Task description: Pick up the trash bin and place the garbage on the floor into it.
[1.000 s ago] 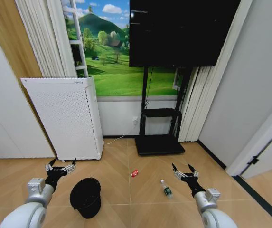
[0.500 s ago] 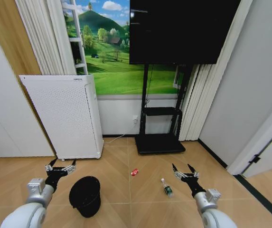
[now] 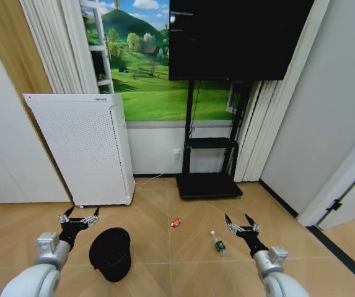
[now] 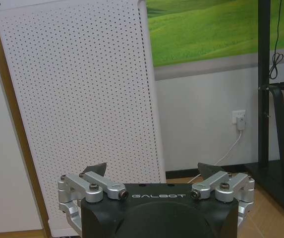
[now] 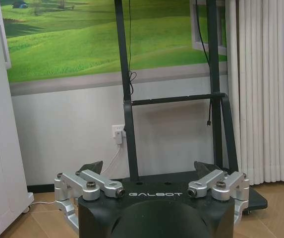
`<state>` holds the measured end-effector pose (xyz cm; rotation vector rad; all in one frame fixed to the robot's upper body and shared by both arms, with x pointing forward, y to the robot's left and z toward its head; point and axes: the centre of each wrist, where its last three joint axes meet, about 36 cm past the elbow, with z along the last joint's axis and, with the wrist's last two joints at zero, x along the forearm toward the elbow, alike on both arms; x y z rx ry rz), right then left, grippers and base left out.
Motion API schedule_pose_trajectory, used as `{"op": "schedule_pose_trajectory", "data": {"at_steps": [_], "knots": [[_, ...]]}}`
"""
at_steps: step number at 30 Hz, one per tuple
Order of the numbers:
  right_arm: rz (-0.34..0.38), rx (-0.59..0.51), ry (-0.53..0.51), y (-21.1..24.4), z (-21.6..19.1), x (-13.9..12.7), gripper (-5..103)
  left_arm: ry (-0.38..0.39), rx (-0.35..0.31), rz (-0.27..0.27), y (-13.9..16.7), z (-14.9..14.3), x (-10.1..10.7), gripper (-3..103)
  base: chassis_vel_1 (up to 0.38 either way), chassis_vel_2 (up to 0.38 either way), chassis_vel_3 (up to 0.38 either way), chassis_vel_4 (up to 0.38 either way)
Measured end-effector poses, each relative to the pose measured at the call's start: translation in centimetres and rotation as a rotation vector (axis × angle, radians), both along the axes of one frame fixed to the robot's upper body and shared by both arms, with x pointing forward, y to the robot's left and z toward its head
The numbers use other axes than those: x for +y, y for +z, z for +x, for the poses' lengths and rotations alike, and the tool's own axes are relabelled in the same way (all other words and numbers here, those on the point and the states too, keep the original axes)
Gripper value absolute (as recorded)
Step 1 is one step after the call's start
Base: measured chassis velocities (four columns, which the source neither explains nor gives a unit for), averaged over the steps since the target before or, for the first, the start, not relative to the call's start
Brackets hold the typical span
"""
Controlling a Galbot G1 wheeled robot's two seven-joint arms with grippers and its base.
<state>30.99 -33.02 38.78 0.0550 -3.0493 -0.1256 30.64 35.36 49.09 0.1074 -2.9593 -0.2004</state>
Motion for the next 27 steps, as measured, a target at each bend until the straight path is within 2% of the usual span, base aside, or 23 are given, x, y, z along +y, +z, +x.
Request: {"op": "schedule_pose_trajectory", "data": {"at_steps": [27], "knots": [[0.006, 0.002, -0.001, -0.11, -0.08, -0.09, 100, 0.0, -0.003, -0.001, -0.14, -0.19, -0.05, 100, 0.0, 0.0, 0.0, 0.0]]}}
